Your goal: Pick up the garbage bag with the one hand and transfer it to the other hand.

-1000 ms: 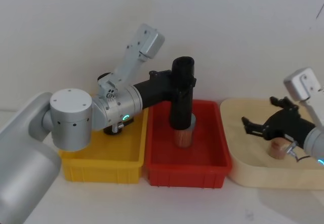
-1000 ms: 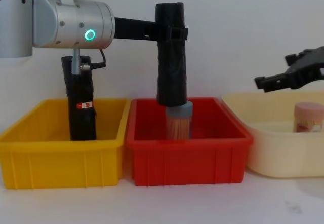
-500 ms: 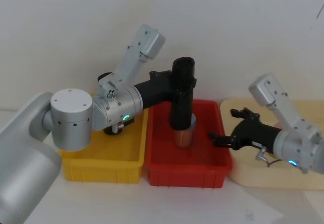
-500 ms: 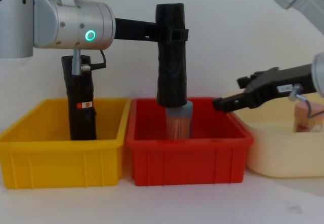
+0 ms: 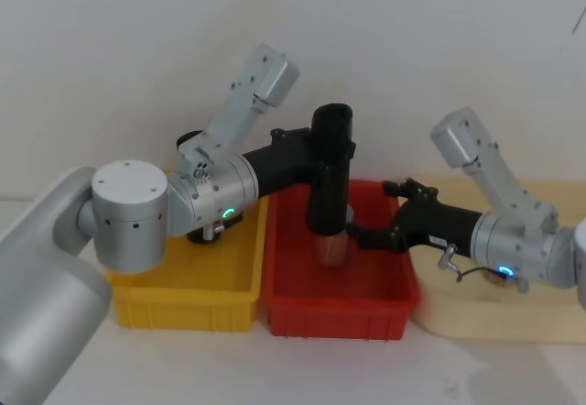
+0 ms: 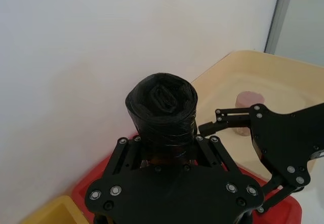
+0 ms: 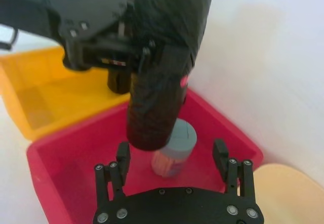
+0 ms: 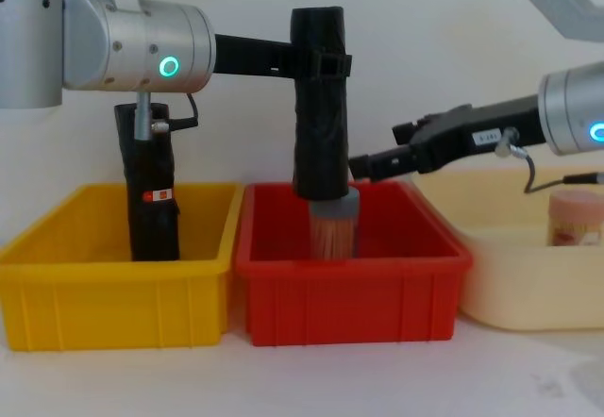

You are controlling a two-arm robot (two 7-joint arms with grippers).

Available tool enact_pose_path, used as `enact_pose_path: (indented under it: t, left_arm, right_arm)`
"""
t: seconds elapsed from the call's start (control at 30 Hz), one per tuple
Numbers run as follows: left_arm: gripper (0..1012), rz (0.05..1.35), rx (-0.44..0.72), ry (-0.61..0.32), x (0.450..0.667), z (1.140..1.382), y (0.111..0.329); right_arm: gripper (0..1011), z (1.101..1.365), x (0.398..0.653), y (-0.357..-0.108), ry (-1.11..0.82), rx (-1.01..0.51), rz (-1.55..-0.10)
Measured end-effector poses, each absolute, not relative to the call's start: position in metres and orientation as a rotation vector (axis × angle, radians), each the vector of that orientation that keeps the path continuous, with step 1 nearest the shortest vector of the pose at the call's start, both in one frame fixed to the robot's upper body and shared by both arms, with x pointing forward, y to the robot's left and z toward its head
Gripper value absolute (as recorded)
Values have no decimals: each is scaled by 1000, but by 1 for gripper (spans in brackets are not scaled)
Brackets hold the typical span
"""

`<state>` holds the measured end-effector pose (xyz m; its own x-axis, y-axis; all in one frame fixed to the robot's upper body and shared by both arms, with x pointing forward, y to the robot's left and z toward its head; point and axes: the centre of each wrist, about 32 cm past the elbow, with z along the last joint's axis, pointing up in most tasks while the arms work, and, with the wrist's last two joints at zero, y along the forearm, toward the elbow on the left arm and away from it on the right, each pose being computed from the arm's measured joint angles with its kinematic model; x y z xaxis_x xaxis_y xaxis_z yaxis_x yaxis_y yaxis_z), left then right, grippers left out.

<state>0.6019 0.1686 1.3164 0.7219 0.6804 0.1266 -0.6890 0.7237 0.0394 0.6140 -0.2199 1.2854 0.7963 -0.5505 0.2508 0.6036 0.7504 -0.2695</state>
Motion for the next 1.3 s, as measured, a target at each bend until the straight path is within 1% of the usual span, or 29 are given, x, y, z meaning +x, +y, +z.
enact_pose_path:
  t: [0.37,0.77,1.3]
  left_arm:
    - [381,757,86,-106,602,1316,169]
    - [381,757,86,-106,602,1316,169]
    - [381,757,86,-106,602,1316,169]
  right_arm:
    - [999,1296,624,-218,-144,-307,-574]
    - [999,1293,640,-207,-104,-300,-528]
    - [1000,1288,664,-185,-72,-274,-480]
